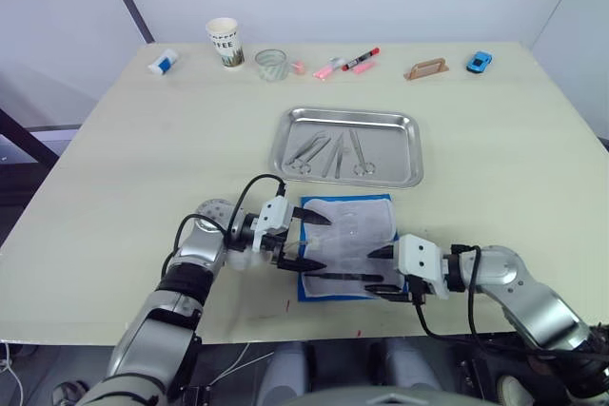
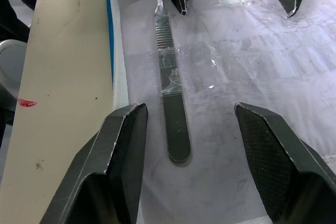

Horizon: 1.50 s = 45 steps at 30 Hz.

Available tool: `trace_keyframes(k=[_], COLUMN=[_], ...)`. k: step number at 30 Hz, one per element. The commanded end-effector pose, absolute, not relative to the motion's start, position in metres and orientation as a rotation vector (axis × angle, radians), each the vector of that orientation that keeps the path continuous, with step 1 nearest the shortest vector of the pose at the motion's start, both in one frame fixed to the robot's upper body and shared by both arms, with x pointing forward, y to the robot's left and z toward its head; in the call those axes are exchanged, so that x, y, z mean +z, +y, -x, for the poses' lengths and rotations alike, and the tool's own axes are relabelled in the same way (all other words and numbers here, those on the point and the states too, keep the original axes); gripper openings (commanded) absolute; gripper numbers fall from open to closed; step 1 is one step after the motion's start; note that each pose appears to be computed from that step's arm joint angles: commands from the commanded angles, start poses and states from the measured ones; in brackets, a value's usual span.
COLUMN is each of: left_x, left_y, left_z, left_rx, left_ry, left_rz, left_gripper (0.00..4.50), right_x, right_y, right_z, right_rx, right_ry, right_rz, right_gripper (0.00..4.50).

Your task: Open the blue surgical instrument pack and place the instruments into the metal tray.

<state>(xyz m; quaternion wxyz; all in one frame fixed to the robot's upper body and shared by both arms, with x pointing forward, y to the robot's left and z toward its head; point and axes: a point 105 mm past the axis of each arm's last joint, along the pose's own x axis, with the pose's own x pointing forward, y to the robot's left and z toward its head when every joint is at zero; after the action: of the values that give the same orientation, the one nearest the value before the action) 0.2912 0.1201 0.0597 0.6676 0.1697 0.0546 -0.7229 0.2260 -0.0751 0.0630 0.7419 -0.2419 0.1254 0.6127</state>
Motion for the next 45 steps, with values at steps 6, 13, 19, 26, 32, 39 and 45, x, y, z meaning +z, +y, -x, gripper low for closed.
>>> trace_keyframes(k=[6,13,19,26,32,39,45], left_x=[0.041,0.040,0.037,0.032,0.030,0.031,0.031], left_y=[0.128,0.128,0.126,0.129,0.130,0.129,0.128], left_z=[-0.278,-0.279,-0.280,-0.277,-0.276,-0.276,-0.277], left_rx=[-1.671,-1.669,-1.662,-1.655,-1.653,-1.656,-1.657], left_ry=[0.226,0.228,0.230,0.232,0.236,0.234,0.232], left_rz=[-0.351,-0.348,-0.347,-0.348,-0.347,-0.349,-0.350], left_gripper=[4.50,4.50,4.50,4.50,4.50,4.50,4.50], right_x=[0.036,0.035,0.051,0.068,0.079,0.091,0.100], right_y=[-0.087,-0.090,-0.087,-0.083,-0.084,-0.090,-0.095], right_z=[-0.218,-0.219,-0.225,-0.225,-0.229,-0.232,-0.232], right_rx=[1.327,1.326,1.340,1.362,1.350,1.334,1.321], right_ry=[0.411,0.414,0.368,0.404,0.433,0.454,0.458], right_rz=[0.556,0.570,0.611,0.672,0.713,0.760,0.791], right_gripper=[0.95,0.09,0.09,0.09,0.09,0.09,0.08])
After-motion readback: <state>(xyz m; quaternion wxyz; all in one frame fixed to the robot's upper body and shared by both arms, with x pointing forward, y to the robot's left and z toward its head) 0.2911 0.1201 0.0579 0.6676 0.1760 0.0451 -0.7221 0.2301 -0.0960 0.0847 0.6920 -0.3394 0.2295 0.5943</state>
